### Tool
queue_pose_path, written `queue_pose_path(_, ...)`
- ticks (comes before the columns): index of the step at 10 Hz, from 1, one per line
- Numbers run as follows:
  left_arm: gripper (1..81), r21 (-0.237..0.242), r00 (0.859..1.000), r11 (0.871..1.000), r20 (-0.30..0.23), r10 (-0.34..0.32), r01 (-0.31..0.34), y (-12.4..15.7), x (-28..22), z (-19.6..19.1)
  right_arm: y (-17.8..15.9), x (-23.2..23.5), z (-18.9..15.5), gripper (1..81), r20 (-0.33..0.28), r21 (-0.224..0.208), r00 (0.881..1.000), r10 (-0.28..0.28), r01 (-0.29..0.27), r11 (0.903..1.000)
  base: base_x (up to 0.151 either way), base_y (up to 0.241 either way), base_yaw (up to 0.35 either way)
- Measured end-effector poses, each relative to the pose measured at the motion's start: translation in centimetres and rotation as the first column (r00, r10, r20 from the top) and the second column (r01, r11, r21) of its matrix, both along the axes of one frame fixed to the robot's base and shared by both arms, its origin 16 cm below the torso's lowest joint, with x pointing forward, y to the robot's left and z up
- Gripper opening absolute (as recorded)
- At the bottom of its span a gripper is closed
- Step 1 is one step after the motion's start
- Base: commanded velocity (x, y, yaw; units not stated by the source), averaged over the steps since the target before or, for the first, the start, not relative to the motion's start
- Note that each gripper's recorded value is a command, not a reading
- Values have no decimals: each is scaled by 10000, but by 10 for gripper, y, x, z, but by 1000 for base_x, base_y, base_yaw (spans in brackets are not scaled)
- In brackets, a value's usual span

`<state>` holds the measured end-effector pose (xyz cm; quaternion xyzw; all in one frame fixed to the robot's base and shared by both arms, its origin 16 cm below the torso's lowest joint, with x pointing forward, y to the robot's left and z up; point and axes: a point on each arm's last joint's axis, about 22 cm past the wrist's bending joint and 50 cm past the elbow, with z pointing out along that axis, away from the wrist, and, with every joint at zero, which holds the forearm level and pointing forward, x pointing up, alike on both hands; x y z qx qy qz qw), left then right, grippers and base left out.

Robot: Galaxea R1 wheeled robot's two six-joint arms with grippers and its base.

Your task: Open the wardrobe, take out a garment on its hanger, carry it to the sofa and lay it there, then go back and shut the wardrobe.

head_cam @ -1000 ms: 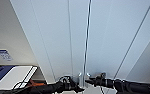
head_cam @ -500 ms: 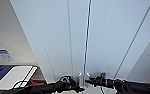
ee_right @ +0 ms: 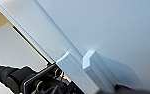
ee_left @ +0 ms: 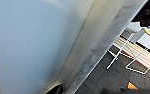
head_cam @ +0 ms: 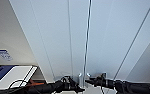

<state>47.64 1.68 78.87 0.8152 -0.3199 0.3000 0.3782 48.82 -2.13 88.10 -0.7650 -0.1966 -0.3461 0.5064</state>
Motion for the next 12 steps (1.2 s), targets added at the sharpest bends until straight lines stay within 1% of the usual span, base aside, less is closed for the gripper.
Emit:
queue_pose_path(2,811,-123,9997,9998,191,-133,136,0,-4,5,-1,-4,1,811,-66,106,10000,-6,6,9999,0,0,0)
queue_pose_path(4,811,-135,9986,9993,404,-333,338,0,-9,8,-1,-12,1,811,-164,309,9999,-22,27,9995,0,0,0)
queue_pose_path(6,811,-212,9967,9976,491,-647,658,3,-28,10,-5,-21,2,811,-272,359,9996,70,-60,9993,0,0,0)
queue_pose_path(8,811,-398,9948,9958,622,-803,828,6,-48,9,-8,-35,3,811,-464,435,9988,185,-165,9989,0,0,0)
queue_pose_path(9,811,-569,9950,9950,614,-789,824,8,-57,8,-10,-42,3,811,-563,434,9980,273,-249,9987,0,0,0)
queue_pose_path(11,811,-665,9943,9937,639,-858,900,13,-71,8,-15,-56,4,811,-747,414,9962,452,-421,9983,0,0,0)
queue_pose_path(12,811,-682,9942,9931,555,-919,956,16,-79,9,-16,-62,5,811,-807,403,9954,525,-493,9980,0,0,0)
